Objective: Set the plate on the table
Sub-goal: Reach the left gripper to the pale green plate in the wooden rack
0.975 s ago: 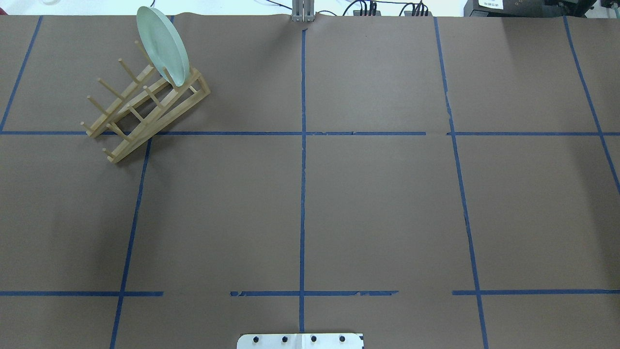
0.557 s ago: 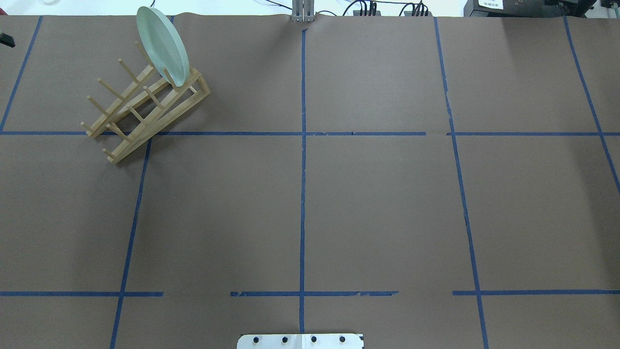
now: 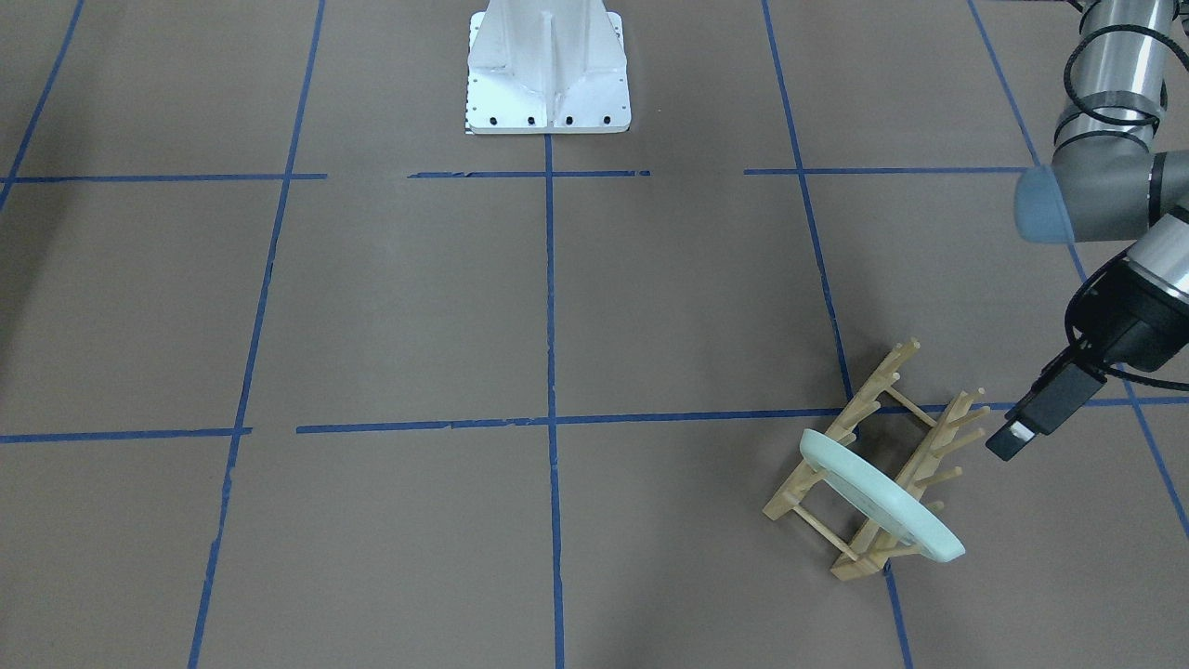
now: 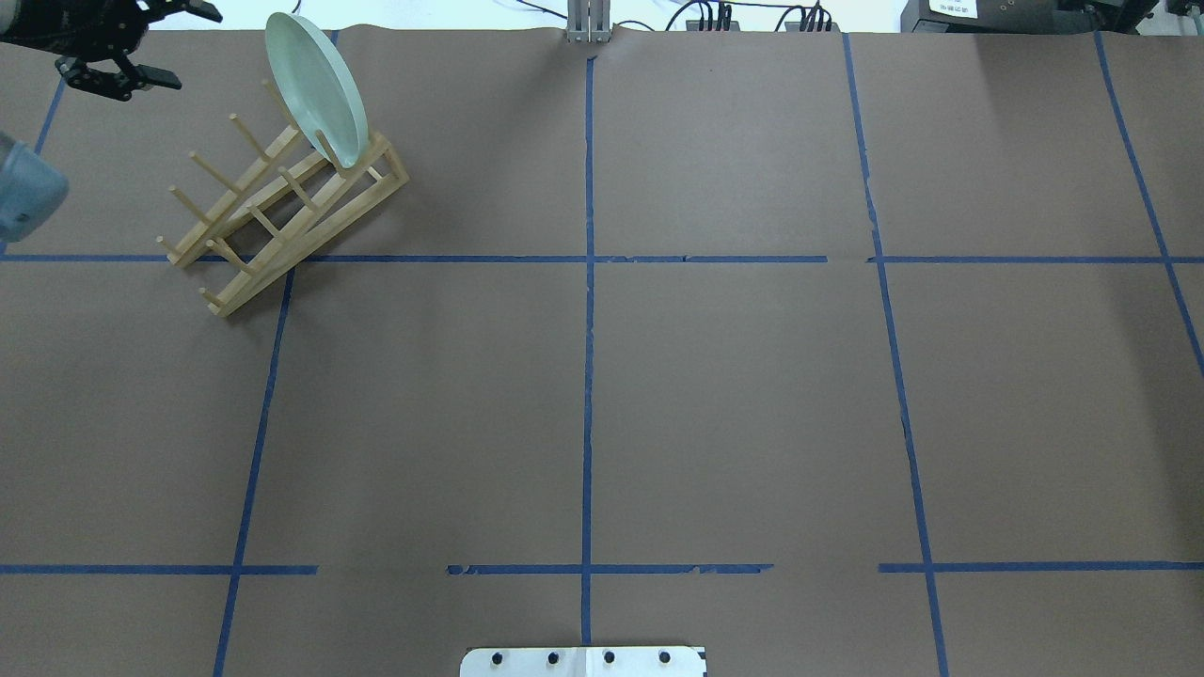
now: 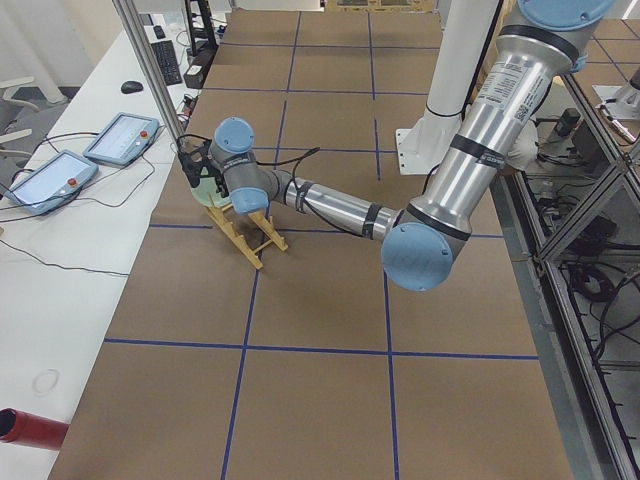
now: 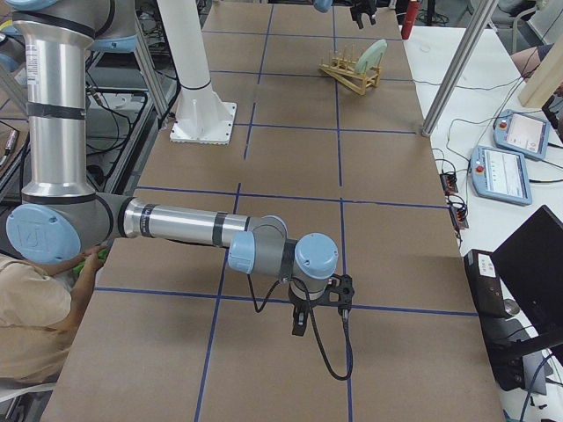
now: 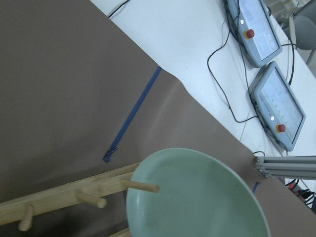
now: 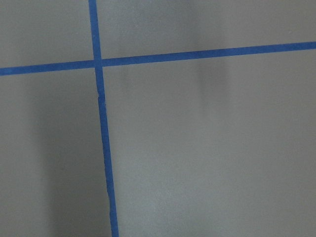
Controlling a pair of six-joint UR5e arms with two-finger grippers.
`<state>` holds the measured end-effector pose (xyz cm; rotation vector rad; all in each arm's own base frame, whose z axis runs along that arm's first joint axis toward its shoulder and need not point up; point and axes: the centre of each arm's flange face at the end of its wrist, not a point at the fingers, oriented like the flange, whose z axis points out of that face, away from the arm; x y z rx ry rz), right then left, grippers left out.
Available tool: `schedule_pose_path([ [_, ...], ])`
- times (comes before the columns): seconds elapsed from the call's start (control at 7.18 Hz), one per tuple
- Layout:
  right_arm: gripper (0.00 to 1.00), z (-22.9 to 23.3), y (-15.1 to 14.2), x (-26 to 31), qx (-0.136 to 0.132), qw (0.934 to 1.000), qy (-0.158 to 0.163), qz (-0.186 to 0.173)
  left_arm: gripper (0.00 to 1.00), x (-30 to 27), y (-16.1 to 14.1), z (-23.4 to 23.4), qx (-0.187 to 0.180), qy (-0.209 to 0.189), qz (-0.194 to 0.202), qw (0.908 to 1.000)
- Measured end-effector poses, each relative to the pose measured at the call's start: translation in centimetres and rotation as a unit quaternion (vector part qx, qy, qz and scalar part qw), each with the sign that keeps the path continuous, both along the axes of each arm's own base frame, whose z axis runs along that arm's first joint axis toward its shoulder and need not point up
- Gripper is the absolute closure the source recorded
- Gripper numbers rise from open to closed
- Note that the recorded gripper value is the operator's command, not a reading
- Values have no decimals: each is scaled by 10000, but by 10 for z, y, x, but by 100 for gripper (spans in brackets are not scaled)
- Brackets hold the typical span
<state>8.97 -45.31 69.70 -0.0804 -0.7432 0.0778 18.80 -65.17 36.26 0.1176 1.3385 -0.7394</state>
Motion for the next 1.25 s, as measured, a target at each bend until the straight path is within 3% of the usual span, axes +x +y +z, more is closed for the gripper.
schedule_pose_path([
  [0.28, 0, 0, 0, 0, 0, 10000, 0, 0, 4, 30, -23, -25, -4, 77, -138, 9999],
  [0.42, 0, 0, 0, 0, 0, 10000, 0, 0, 13, 46, -27, -30, 21, 69, -140, 9999],
  [0.7, 0, 0, 0, 0, 3, 10000, 0, 0, 22, 61, -27, -37, 72, 83, -108, 9999],
  [0.84, 0, 0, 0, 0, 2, 10000, 0, 0, 52, 65, -30, -39, 75, 81, -96, 9999],
  [0.97, 0, 0, 0, 0, 2, 10000, 0, 0, 94, 70, -34, -41, 66, 73, -87, 9999],
  [1.11, 0, 0, 0, 0, 4, 10000, 0, 0, 100, 74, -37, -44, 80, 60, -123, 9999],
  [1.25, 0, 0, 0, 0, 5, 10000, 0, 0, 100, 79, -39, -49, 114, 45, -188, 9997],
])
